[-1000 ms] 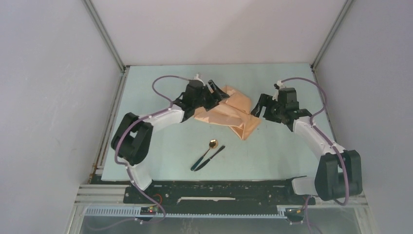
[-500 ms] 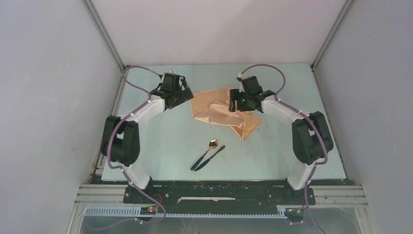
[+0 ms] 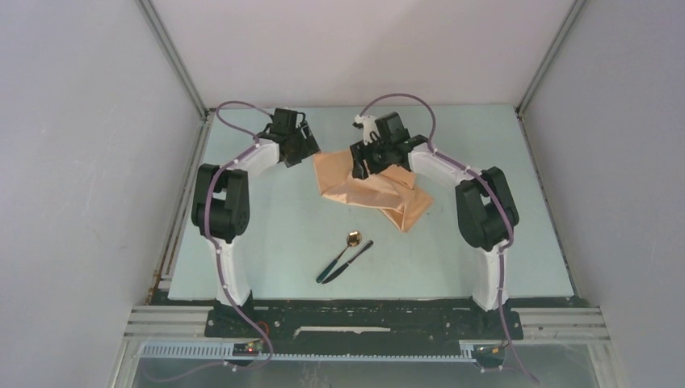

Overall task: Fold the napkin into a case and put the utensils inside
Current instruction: Pick up the crumpled napkin from the center of the board.

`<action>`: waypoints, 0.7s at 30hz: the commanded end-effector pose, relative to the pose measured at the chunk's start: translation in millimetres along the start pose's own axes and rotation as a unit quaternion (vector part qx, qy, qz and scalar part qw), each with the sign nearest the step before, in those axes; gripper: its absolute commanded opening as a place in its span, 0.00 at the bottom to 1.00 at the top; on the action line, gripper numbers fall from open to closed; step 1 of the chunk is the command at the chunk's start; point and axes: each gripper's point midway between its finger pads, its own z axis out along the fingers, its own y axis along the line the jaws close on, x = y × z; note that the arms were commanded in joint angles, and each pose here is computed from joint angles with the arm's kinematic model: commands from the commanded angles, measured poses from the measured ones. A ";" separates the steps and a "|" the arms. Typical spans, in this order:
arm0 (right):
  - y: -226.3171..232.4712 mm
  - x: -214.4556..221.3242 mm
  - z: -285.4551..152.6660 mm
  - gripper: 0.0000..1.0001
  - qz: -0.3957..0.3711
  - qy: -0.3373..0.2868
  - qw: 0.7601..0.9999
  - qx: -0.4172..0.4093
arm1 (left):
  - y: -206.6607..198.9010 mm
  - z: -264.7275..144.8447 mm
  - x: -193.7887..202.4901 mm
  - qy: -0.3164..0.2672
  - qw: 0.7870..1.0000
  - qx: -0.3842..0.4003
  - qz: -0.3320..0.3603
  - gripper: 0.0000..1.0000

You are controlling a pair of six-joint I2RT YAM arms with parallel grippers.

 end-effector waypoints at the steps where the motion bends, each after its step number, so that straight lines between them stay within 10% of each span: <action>1: 7.8 -35.7 7.0 0.72 -0.038 -0.030 0.996 -0.079 | -24.6 18.5 -13.3 0.014 0.998 0.066 -0.007 0.73; 21: -1.6 -11.1 53.9 0.81 -0.108 0.046 0.983 -0.138 | -14.8 65.7 -7.3 0.064 0.997 0.050 -0.010 0.61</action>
